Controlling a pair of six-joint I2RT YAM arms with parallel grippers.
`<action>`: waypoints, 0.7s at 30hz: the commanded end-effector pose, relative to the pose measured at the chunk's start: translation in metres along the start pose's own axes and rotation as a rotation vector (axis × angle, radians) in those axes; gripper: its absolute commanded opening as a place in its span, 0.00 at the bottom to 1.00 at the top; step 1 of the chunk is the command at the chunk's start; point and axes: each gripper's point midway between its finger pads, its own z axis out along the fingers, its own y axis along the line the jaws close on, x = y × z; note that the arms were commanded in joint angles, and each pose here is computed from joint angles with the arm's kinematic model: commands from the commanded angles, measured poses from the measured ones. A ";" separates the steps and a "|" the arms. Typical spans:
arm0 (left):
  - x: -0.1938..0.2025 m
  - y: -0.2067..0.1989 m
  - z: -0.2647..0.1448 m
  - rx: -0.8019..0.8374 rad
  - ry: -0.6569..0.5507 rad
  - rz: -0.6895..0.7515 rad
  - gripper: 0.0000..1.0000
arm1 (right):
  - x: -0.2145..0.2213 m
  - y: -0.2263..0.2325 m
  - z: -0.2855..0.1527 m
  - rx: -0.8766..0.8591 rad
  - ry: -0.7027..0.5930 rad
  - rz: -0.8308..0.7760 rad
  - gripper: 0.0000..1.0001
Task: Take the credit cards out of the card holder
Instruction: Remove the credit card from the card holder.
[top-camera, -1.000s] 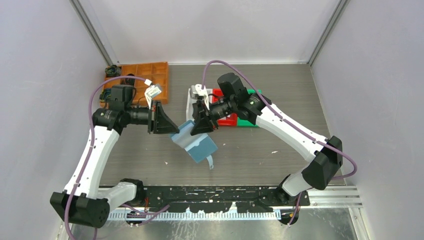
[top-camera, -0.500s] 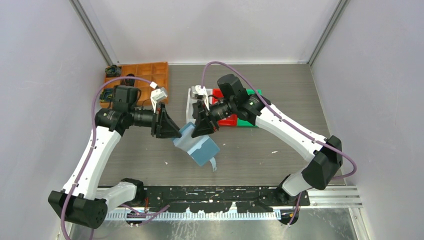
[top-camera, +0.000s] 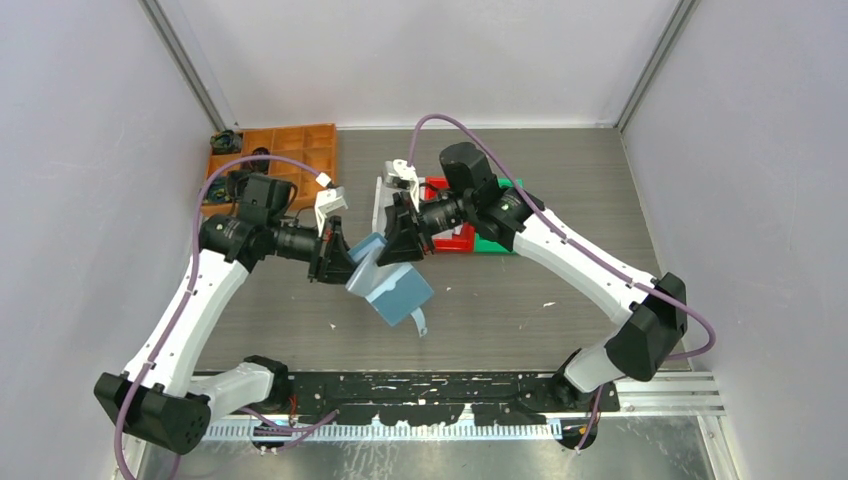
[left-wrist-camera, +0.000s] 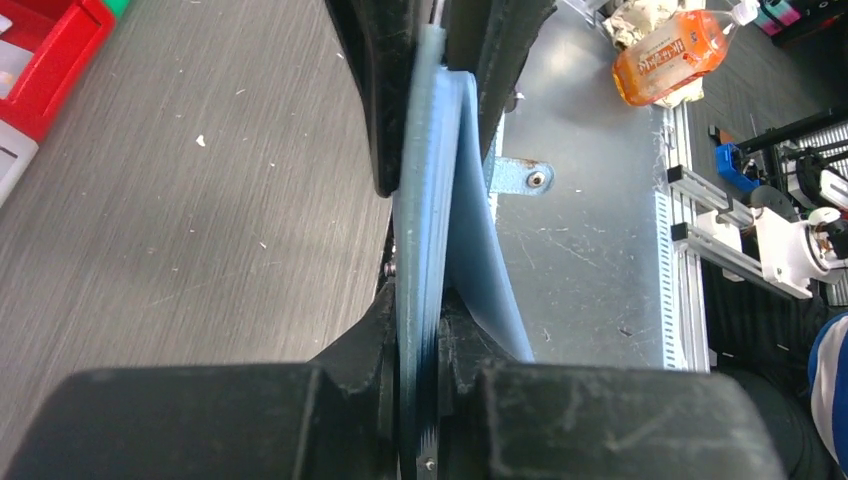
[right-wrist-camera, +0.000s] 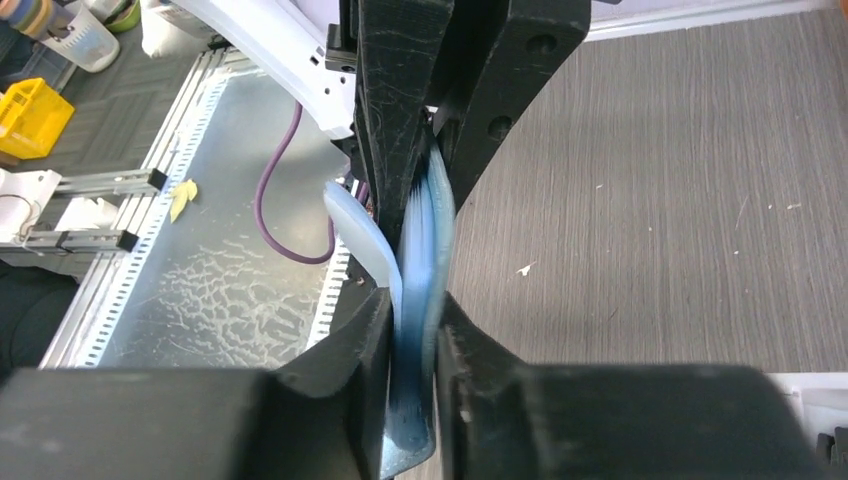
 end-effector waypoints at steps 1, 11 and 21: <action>-0.011 -0.011 -0.006 0.004 0.000 0.016 0.00 | -0.035 0.022 -0.010 -0.027 -0.093 -0.187 0.43; -0.004 0.023 -0.023 -0.232 0.097 0.180 0.00 | -0.091 0.009 -0.041 0.185 -0.336 -0.170 1.00; -0.029 -0.001 -0.032 -0.203 0.075 0.235 0.00 | -0.074 -0.015 -0.019 0.228 -0.263 0.027 1.00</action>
